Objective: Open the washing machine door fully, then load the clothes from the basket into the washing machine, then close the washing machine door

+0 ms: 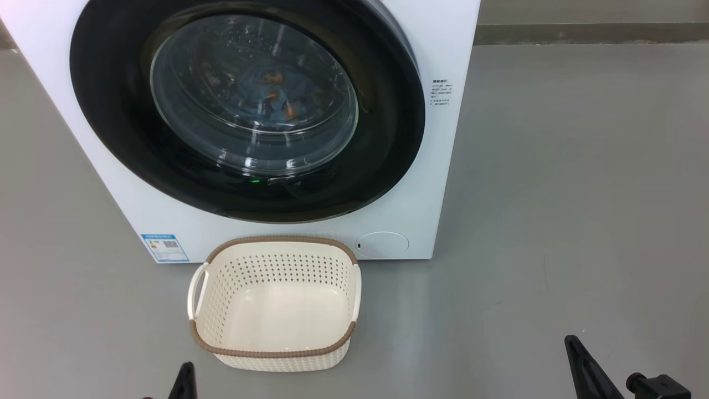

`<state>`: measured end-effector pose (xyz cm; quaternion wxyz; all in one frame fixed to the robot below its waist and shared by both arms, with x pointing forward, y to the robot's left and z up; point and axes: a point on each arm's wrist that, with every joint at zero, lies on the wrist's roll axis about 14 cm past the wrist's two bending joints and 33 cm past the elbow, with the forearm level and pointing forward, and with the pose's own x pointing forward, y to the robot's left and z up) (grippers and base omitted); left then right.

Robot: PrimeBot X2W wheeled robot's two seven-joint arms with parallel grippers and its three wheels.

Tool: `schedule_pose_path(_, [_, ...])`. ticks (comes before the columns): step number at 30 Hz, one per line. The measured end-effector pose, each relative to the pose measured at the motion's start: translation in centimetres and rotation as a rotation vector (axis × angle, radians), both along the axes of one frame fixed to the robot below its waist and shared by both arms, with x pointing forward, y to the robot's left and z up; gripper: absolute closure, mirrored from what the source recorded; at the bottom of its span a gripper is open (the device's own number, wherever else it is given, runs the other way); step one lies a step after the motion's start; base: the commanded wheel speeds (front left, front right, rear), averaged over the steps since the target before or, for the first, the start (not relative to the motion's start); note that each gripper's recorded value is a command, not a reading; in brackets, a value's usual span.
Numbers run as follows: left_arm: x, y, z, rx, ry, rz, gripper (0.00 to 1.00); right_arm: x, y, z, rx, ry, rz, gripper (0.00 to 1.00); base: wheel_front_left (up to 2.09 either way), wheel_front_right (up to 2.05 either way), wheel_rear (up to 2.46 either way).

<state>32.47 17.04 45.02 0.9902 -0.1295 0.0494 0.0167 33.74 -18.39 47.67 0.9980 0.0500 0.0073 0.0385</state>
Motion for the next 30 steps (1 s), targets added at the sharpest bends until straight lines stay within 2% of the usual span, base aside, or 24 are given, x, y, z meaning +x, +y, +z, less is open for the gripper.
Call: schedule_pose_path(30, [0.5, 0.9, -0.8, -0.308, 0.060, 0.076, 1.00, 0.4, -1.3, -0.8, 0.337, 0.065, -0.093, 1.00, 0.00, 0.00, 0.00])
